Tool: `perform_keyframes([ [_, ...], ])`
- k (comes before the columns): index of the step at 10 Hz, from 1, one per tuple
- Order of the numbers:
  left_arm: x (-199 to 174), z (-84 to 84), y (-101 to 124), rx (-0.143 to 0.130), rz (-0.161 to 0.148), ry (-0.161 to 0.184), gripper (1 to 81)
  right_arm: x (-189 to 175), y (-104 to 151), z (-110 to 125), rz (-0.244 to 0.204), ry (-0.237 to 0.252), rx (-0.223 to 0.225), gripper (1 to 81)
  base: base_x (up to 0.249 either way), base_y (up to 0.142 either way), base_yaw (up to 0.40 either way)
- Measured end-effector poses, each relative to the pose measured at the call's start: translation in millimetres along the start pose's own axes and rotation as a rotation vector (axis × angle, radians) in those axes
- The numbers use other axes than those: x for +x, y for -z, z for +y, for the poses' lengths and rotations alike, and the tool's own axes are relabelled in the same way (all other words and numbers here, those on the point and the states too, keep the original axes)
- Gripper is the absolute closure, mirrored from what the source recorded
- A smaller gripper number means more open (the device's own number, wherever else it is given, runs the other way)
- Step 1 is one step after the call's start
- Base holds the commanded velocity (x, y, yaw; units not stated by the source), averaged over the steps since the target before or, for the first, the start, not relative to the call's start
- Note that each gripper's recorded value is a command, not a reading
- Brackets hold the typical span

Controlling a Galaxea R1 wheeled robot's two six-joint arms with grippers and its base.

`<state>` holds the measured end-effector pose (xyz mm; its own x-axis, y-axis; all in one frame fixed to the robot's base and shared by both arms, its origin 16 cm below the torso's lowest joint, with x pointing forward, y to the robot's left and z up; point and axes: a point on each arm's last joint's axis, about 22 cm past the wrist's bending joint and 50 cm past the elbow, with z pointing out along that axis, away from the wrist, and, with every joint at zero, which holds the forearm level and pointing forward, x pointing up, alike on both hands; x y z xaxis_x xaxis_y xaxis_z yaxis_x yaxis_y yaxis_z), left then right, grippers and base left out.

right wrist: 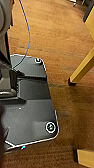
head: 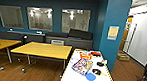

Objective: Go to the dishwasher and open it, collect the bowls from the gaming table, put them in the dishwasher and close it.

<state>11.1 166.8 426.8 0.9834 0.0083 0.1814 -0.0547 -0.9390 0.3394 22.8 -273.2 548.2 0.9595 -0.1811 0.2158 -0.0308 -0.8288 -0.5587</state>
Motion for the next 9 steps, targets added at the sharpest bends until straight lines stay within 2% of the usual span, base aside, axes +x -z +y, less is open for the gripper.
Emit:
perform_keyframes([
  [4,4.6,0.1,-0.6,0.000,0.005,-0.002,1.0,46.7,96.1,9.7,0.084,-0.041,0.014,1.0,0.000,0.000,0.000],
  [6,6.1,0.4,-1.2,-0.003,-0.004,-0.017,1.0,74.4,144.3,18.0,0.149,-0.079,-0.004,1.0,0.000,0.000,0.000],
  [7,5.4,1.1,-1.6,-0.004,-0.012,-0.020,1.0,78.9,160.8,23.7,0.153,-0.097,-0.020,1.0,0.000,0.000,0.000],
  [8,3.9,1.7,-2.0,-0.005,-0.020,-0.018,1.0,106.1,177.9,24.6,0.180,-0.105,-0.027,1.0,0.000,0.000,0.000],
  [9,-2.4,1.5,-1.4,-0.005,-0.034,-0.013,1.0,138.9,185.1,17.3,0.223,-0.106,-0.012,1.0,0.000,0.000,0.000],
])
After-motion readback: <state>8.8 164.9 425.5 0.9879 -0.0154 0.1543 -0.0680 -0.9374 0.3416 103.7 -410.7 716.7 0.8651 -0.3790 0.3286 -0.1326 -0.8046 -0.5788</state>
